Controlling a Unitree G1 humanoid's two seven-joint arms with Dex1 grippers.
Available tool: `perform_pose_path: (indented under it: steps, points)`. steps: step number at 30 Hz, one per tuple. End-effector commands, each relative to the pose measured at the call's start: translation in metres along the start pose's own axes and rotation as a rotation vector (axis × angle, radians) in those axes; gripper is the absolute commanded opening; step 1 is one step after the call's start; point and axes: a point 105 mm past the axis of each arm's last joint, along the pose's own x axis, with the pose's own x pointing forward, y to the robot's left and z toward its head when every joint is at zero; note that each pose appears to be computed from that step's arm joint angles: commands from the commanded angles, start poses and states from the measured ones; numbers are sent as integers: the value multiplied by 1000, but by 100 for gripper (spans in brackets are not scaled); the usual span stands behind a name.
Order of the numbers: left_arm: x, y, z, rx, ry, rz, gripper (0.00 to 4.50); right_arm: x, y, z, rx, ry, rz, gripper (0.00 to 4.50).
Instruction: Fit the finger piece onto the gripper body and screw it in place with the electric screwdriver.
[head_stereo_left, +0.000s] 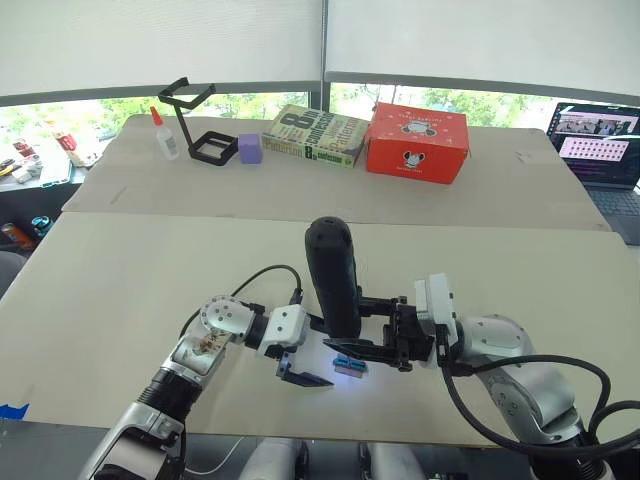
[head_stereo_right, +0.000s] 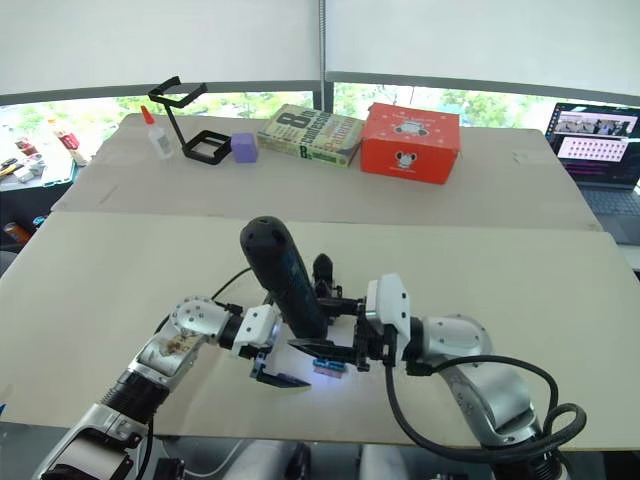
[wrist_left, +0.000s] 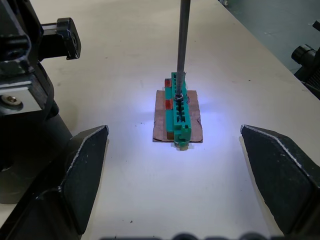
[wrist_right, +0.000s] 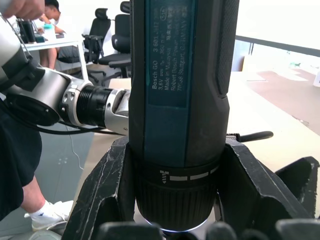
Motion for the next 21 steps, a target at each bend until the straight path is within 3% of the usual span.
perform_pose_path:
  steps: [1,21]
  points:
    - [1,1,11,41,-28,-2,450,1,3,16,-75,-50,22,191]
    - [-2,5,11,43,-22,13,450,2,2,9,-52,-50,20,191]
